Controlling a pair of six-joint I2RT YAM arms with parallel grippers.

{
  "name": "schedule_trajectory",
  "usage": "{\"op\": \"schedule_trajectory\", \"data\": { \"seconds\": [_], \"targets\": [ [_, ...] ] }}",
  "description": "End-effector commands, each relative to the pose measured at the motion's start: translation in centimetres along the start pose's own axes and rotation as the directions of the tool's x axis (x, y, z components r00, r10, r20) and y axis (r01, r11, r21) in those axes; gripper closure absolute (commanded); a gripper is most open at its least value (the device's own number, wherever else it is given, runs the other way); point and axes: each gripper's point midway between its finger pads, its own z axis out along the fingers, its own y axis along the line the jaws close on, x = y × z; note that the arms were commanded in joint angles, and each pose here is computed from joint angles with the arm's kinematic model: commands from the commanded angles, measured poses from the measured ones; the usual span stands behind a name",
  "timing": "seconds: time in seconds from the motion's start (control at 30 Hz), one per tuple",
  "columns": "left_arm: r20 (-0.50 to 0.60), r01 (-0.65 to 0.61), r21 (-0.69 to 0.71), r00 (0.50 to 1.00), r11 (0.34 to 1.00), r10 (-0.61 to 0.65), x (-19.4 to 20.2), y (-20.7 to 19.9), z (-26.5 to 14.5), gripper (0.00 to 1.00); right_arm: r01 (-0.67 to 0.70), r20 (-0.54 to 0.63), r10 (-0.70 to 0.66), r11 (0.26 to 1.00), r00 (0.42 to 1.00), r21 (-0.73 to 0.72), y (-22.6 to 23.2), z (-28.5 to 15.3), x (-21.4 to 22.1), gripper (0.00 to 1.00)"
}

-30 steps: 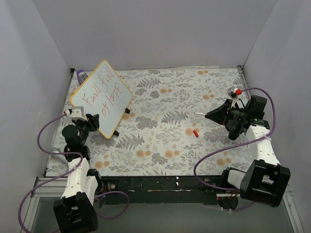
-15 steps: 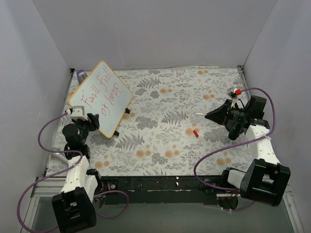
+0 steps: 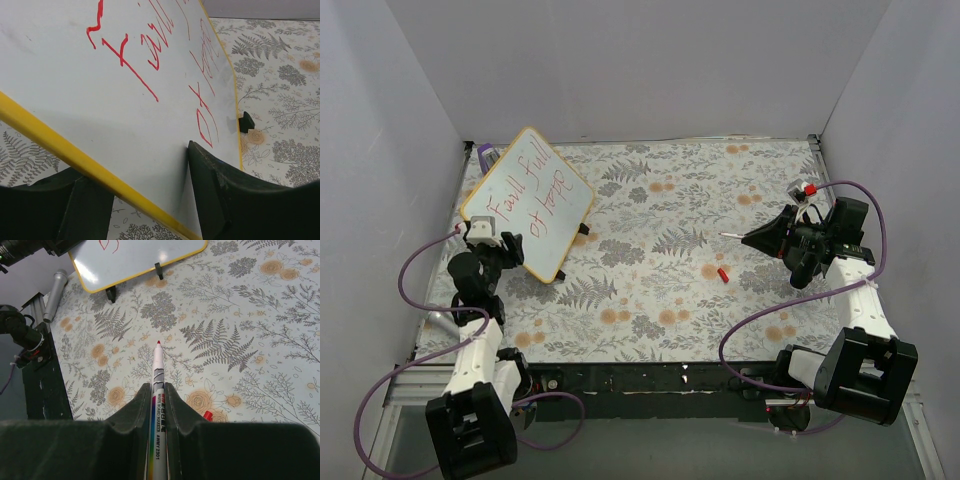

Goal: Write a sentence on the whiteboard
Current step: Put down the whiteboard on the whiteboard stand.

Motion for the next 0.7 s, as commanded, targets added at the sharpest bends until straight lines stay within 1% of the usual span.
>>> {"op": "schedule_trajectory", "data": {
  "seconds": [0.0, 0.17, 0.33, 0.4, 0.5, 0.67],
  "targets": [
    [0.061, -0.120, -0.019, 0.991, 0.993, 0.120, -3.0, 0.8, 0.5, 0.48, 0.036, 0.013, -0.036, 0.999, 0.999, -0.036, 0.6, 0.1, -0.9, 0.99],
    [0.065, -0.218, -0.016, 0.974, 0.976, 0.219, -3.2, 1.1, 0.6, 0.49, 0.031, 0.012, -0.031, 0.999, 0.999, -0.038, 0.5, 0.1, -0.8, 0.99],
    [0.056, -0.289, -0.003, 0.956, 0.957, 0.289, -3.0, 1.3, 1.0, 0.48, 0.026, 0.012, -0.025, 0.999, 1.000, -0.044, 0.5, 0.1, -0.8, 0.99],
    [0.067, -0.329, 0.001, 0.942, 0.944, 0.328, -3.1, 1.3, 1.0, 0.48, 0.020, 0.012, -0.019, 0.999, 1.000, -0.048, 0.5, 0.1, -0.7, 0.99],
    [0.083, -0.354, 0.041, 0.933, 0.934, 0.350, -2.9, 0.5, 1.0, 0.48, 0.015, 0.013, -0.014, 0.998, 1.000, -0.057, 0.6, 0.2, -0.7, 0.99],
    [0.093, -0.404, 0.063, 0.913, 0.912, 0.398, -1.8, 0.1, 0.4, 0.48, 0.012, 0.015, -0.011, 0.998, 1.000, -0.066, 0.7, 0.2, -0.8, 0.99]
  ]
}}
